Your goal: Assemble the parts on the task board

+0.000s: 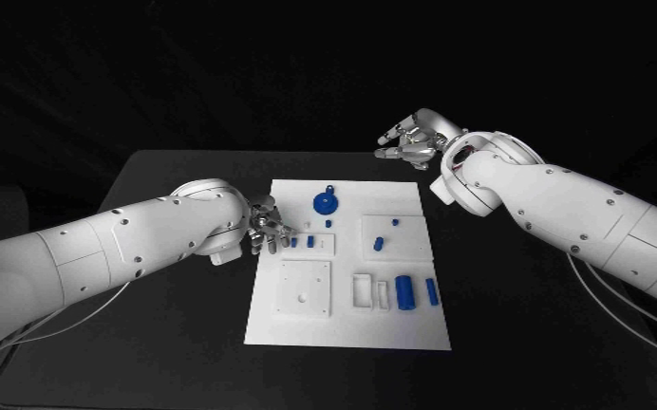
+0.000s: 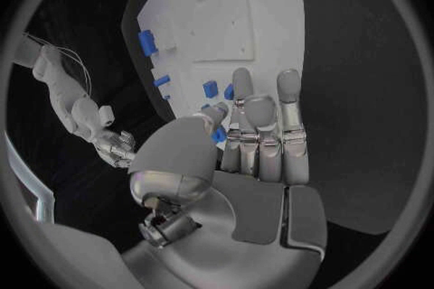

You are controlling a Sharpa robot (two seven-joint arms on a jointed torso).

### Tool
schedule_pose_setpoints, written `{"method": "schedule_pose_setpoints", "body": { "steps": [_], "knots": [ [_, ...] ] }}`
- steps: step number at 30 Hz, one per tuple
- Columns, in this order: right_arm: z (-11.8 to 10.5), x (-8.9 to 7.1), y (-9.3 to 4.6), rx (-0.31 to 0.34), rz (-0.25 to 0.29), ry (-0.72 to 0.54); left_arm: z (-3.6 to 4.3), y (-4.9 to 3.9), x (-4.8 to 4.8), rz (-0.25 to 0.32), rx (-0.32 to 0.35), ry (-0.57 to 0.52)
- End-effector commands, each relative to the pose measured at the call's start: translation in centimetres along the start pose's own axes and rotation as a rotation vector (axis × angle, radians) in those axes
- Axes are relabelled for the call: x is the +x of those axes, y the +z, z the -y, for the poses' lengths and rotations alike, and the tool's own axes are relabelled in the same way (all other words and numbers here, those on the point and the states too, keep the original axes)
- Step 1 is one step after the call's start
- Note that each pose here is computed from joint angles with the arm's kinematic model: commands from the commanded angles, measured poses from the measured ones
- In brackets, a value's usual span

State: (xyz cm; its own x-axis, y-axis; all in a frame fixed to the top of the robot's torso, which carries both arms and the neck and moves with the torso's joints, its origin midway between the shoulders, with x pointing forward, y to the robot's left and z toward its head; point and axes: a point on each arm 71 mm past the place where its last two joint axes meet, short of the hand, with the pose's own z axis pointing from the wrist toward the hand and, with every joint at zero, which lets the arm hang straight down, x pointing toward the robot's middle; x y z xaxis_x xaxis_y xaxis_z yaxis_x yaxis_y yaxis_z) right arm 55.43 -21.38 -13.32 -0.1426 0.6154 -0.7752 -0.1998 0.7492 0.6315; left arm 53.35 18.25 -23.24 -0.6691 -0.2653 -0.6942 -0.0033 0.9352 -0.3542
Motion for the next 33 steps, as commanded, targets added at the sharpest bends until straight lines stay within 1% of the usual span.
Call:
{"method": "schedule_pose_setpoints", "body": {
  "steps": [1,3,8,12,14,16,18,19,20,21,24,27,29,33],
  "knots": [
    [-0.1,0.1,0.0,-0.009,-0.007,-0.003,-0.02,-0.03,0.05,-0.006,-0.003,-0.001],
    [-0.1,0.1,0.0,-0.009,-0.007,-0.003,-0.12,-0.09,-0.09,0.008,0.004,-0.009],
    [0.1,0.0,0.0,-0.007,-0.004,-0.003,0.00,-0.57,-0.98,0.099,0.089,-0.105],
    [0.2,0.0,0.0,-0.004,-0.003,-0.004,0.44,-1.01,-1.88,0.170,0.167,-0.178],
    [0.2,-0.1,0.0,-0.004,-0.002,-0.004,0.80,-1.29,-2.47,0.218,0.223,-0.210],
    [0.2,-0.1,0.0,-0.003,-0.002,-0.004,1.20,-1.53,-2.93,0.262,0.275,-0.228],
    [0.3,-0.1,0.0,-0.003,-0.002,-0.004,1.62,-1.68,-3.19,0.293,0.318,-0.230],
    [0.3,-0.1,0.0,-0.002,-0.002,-0.004,1.87,-1.74,-3.28,0.307,0.339,-0.225],
    [0.3,-0.1,0.0,-0.002,-0.002,-0.004,2.31,-1.80,-3.37,0.327,0.372,-0.210],
    [0.3,-0.1,0.0,-0.003,-0.002,-0.004,2.55,-1.82,-3.39,0.335,0.388,-0.200],
    [0.2,-0.1,0.0,-0.005,0.000,-0.004,3.81,-1.70,-3.31,0.359,0.455,-0.134],
    [0.2,-0.1,0.0,-0.009,0.004,-0.003,4.70,-1.45,-3.23,0.380,0.496,-0.068],
    [0.2,-0.1,0.0,-0.011,0.007,-0.002,5.43,-1.12,-3.00,0.384,0.524,-0.002],
    [0.1,-0.1,0.0,-0.013,0.006,-0.001,6.21,-0.73,-2.52,0.385,0.549,0.097]
  ]
}}
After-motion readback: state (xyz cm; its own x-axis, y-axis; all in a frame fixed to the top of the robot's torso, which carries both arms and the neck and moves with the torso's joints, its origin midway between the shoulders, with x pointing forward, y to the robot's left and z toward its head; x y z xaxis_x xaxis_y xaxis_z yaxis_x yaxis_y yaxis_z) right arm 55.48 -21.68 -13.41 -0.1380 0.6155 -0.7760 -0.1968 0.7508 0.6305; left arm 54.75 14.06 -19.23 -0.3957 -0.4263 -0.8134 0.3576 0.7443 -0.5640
